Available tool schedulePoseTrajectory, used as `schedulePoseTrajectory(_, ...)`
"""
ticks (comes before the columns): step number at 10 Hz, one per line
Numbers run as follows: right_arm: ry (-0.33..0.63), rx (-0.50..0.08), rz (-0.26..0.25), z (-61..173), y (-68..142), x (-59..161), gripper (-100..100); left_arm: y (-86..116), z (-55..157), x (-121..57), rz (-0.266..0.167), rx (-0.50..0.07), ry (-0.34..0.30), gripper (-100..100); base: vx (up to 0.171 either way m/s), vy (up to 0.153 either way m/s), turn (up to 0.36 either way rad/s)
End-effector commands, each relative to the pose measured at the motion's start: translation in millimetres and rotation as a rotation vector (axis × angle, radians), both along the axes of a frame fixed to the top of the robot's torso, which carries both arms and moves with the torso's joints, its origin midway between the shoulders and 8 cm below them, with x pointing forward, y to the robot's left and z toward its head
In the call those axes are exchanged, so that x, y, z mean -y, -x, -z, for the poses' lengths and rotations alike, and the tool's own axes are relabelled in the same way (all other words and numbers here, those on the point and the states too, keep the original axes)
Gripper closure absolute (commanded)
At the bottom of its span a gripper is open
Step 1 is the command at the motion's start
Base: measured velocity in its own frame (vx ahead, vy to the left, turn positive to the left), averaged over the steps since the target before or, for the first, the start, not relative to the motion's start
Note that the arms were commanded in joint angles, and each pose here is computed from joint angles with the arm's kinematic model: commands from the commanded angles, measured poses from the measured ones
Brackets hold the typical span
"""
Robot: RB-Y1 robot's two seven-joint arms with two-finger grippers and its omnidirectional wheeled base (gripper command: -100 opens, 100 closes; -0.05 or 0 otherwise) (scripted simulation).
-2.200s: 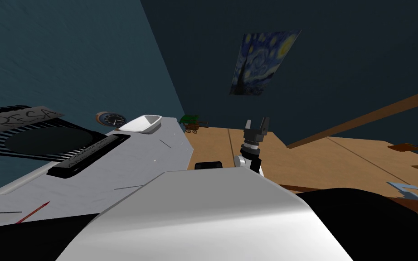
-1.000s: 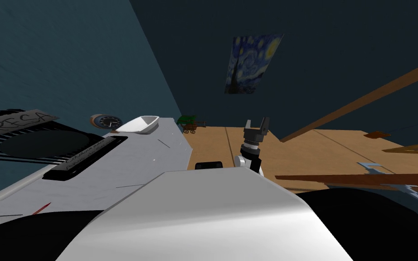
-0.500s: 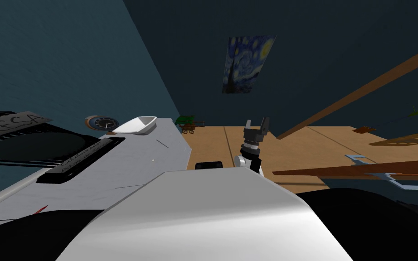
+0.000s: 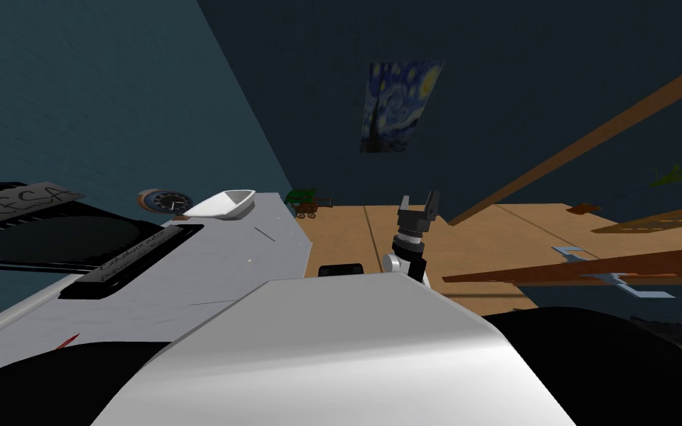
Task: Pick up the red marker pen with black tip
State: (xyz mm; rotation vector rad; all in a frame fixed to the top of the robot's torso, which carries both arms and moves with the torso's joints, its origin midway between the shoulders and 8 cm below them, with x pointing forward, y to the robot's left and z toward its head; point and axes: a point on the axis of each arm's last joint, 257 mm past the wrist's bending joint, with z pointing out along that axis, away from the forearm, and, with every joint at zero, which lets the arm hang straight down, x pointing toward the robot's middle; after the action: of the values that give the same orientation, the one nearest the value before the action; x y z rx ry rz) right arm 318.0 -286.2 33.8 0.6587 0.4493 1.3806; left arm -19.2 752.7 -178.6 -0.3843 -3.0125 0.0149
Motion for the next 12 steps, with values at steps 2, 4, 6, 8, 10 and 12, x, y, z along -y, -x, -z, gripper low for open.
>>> schedulePoseTrajectory(2,0.000,0.000,0.000,0.0,0.0,0.0,0,-0.1,0.0,-0.1,0.000,0.000,0.000,100,0.000,0.000,0.000)
schedulePoseTrajectory(4,0.000,0.000,0.000,0.0,0.0,0.0,0,0.0,0.0,0.0,0.000,0.000,0.000,100,0.000,0.000,0.000)
schedulePoseTrajectory(6,0.000,0.000,0.000,0.0,0.0,0.0,0,-10.7,-2.0,0.5,0.025,0.016,0.003,100,0.022,0.000,0.060)
schedulePoseTrajectory(8,0.000,0.000,0.000,0.0,0.0,0.0,0,-7.6,-1.5,0.8,0.023,0.007,0.004,100,0.040,-0.001,0.039)
schedulePoseTrajectory(10,0.000,0.000,0.000,0.0,0.0,0.0,0,-13.0,-2.7,1.3,0.044,0.010,0.007,100,0.040,0.001,0.072)
schedulePoseTrajectory(12,0.000,0.000,0.000,0.0,0.0,0.0,0,-24.5,-5.6,1.1,0.067,0.032,0.007,100,0.026,0.002,0.071)
